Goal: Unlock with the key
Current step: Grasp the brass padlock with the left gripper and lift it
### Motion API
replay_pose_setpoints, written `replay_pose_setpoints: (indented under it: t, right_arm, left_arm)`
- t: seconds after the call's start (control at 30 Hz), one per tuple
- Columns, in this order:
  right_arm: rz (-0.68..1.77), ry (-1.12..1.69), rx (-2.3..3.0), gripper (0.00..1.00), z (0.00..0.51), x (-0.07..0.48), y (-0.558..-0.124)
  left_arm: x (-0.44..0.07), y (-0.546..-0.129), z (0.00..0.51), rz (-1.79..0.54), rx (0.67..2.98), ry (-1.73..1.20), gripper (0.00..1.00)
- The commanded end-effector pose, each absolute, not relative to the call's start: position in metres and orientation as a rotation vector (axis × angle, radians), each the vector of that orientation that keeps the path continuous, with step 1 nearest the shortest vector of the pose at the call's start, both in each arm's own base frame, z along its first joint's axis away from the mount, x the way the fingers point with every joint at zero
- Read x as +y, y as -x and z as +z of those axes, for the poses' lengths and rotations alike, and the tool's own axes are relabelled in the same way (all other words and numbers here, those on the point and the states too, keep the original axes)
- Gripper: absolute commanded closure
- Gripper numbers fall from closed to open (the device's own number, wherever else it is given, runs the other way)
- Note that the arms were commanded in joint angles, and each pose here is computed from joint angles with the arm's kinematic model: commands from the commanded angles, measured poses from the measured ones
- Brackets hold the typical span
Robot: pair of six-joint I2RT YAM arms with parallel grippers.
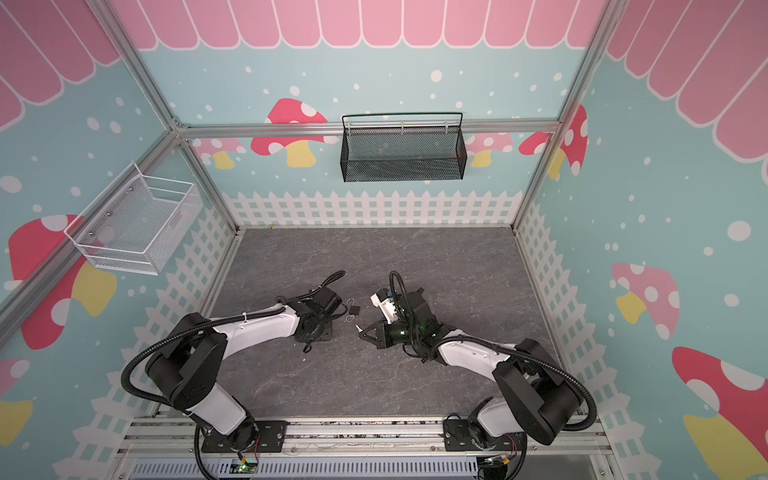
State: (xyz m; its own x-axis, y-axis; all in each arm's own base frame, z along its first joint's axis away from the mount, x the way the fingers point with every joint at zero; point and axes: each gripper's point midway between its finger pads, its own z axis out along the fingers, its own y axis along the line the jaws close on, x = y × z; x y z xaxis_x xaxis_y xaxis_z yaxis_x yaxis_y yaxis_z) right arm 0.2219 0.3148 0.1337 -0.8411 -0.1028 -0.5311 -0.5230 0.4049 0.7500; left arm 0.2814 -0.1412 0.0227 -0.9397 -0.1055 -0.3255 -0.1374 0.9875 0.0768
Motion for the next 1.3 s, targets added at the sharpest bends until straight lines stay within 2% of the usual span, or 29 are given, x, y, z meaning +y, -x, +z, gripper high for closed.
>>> replay_pose_setpoints:
  t: [0.0, 0.2, 0.5, 0.73, 0.9, 1.07, 1.17, 1.27]
  right_arm:
    - [1.413, 0.552, 2.250, 1.00, 0.132, 0.316, -0.223]
    - [1.418, 0.558, 2.251, 1.00, 0.131, 0.316, -0.222]
    - [1.425, 0.560, 2.260, 1.00, 0.129, 0.317, -0.221]
    - [1.442, 0.569, 2.268, 1.00, 0.128, 0.320, -0.222]
    - [1.443, 0.566, 2.268, 1.00, 0.128, 0.320, -0.222]
    - [1.444, 0.562, 2.266, 1.00, 0.131, 0.321, -0.223]
    - [1.440, 0.556, 2.270, 1.00, 0.132, 0.320, -0.224]
    - [1.439, 0.541, 2.270, 1.00, 0.134, 0.319, -0.223]
  left_arm:
    - [-0.143, -0.276, 0.020, 0.134, 2.827, 0.201, 0.52]
    - [-0.147, -0.271, 0.012, 0.102, 2.853, 0.203, 0.61]
    - [-0.142, -0.262, 0.007, 0.110, 2.870, 0.242, 0.62]
    - [-0.136, -0.258, 0.002, 0.114, 2.865, 0.287, 0.69]
    - [-0.133, -0.256, 0.001, 0.124, 2.854, 0.313, 0.68]
    - [-0.132, -0.256, -0.001, 0.127, 2.857, 0.309, 0.76]
    - [-0.133, -0.259, 0.006, 0.114, 2.834, 0.313, 0.85]
    - [-0.137, -0.263, 0.015, 0.074, 2.812, 0.323, 0.90]
